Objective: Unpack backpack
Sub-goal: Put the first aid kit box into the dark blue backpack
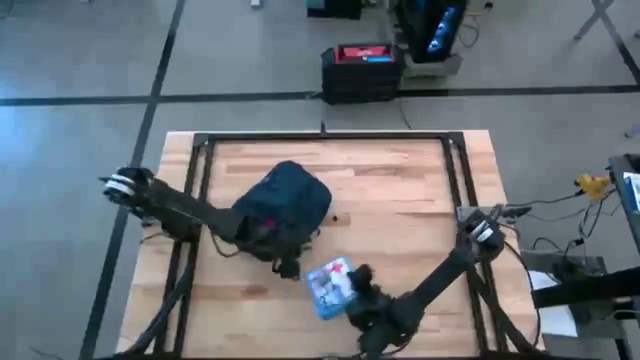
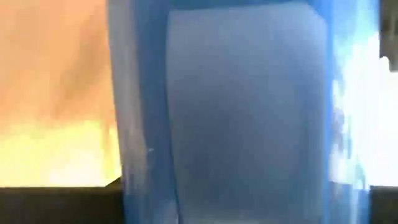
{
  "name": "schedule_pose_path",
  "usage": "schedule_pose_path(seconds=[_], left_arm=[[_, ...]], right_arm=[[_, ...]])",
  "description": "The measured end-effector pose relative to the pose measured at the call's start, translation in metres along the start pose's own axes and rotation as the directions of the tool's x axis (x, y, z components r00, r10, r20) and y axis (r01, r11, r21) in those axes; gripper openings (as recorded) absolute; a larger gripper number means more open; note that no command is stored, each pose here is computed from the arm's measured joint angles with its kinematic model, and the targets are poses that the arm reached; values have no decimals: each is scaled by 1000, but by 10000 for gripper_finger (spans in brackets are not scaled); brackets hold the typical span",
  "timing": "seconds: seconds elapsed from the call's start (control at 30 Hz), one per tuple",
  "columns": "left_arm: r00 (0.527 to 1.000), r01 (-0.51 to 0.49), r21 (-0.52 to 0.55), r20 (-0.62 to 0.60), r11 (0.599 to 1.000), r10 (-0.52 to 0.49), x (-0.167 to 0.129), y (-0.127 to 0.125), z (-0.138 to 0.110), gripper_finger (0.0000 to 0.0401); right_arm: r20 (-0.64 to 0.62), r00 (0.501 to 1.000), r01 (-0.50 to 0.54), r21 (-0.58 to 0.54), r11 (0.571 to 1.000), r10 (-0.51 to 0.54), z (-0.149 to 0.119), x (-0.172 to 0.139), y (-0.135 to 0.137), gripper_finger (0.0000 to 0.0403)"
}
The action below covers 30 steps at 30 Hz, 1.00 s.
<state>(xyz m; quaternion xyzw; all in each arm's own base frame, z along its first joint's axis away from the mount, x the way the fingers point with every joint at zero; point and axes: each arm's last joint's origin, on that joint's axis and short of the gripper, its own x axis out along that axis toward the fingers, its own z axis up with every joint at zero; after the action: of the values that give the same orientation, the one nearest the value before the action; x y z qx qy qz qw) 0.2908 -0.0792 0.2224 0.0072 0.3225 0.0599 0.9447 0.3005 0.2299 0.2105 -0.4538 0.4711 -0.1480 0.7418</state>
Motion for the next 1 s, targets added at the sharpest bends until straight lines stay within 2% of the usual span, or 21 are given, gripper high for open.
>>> schedule_pose_path(seconds=[0.13, 0.3, 0.6, 0.87, 0.93, 1.0], left_arm=[[999, -36, 31, -35, 999, 37, 7, 0, -8, 98], [990, -72, 56, -120, 996, 78, 28, 4, -22, 143], [932, -314, 85, -164, 946, 324, 49, 30, -32, 205], [891, -417, 35, -180, 908, 416, 55, 61, -29, 204], [865, -469, 36, -185, 883, 467, 55, 68, -30, 196], [821, -545, 42, -176, 838, 543, 55, 74, -30, 185]], right_arm=[[-87, 996, 39, 81, 996, -32, -25, -9, -18, 132], [-104, 994, 42, 138, 990, -28, -48, -4, -28, 132], [-197, 980, 78, 182, 980, -41, -84, 25, -34, 132], [-240, 968, 114, 179, 977, -69, -95, 42, -36, 132], [-236, 968, 126, 171, 977, -83, -94, 45, -38, 132], [-230, 968, 138, 168, 976, -97, -94, 48, -40, 132]])
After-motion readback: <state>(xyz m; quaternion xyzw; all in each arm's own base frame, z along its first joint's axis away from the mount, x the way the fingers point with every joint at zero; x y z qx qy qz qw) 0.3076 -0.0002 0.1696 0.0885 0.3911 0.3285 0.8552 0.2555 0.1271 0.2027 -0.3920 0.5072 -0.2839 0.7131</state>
